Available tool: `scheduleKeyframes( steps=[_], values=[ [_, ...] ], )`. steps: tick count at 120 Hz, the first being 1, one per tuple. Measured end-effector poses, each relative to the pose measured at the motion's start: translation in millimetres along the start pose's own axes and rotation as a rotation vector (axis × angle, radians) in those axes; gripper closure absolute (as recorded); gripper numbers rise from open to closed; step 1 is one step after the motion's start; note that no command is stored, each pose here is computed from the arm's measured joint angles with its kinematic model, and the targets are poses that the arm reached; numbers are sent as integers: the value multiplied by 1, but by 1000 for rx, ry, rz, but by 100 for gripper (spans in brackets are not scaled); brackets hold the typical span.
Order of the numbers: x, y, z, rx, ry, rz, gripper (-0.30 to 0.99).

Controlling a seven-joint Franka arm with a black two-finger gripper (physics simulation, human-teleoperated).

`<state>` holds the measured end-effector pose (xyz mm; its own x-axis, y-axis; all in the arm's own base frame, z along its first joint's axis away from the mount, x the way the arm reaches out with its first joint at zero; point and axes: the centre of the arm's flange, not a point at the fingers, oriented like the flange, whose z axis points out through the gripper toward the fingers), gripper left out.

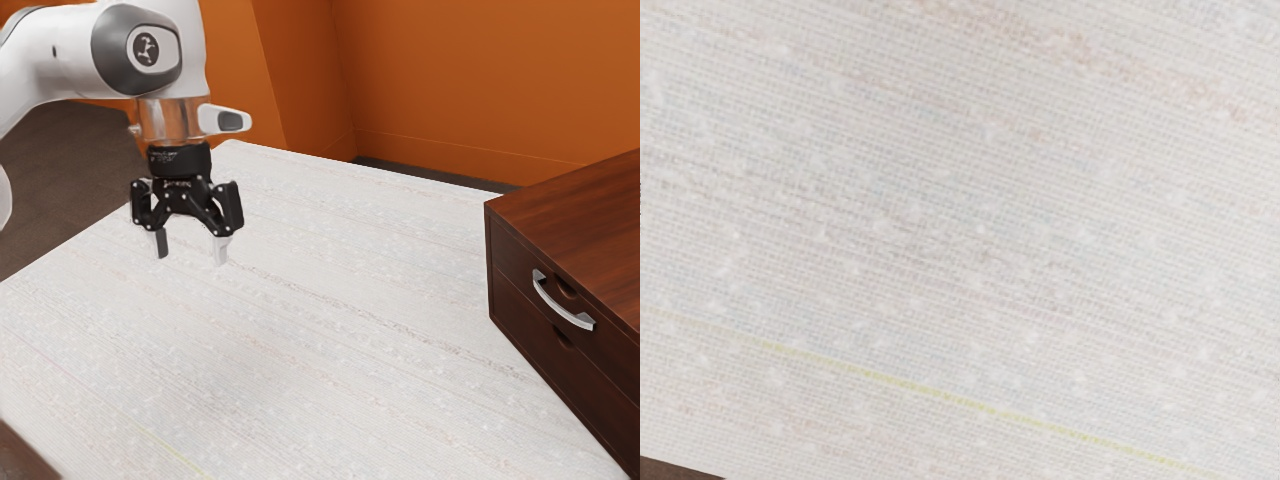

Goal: Pull the drawer handle with one arm to open the drawer

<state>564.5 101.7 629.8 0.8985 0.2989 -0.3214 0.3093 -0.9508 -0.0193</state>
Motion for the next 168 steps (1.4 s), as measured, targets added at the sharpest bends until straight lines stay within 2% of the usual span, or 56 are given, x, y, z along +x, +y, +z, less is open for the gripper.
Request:
scheduleKeyframes(
  steps=[13, 33, 46, 53, 66, 77, 89, 104, 113, 128, 168],
  values=[
    [10, -10, -6, -35, 68, -30, 0],
    [13, -13, -15, -58, 131, -53, 0],
    [-56, -9, -86, -104, 309, -23, 0],
    [-87, 14, -106, -134, 353, 6, 0],
    [-115, 81, -109, -166, 349, 24, 0],
    [-136, 138, -104, -144, 357, -6, 0],
    [-143, 165, -100, -151, 366, -85, 0],
    [-105, 164, -84, -162, 347, -248, 0],
    [-81, 180, -68, -163, 333, -307, 0],
    [-74, 218, -47, -174, 335, -346, 0],
    [-27, 254, 2, -224, 340, -494, 0]
  ],
)
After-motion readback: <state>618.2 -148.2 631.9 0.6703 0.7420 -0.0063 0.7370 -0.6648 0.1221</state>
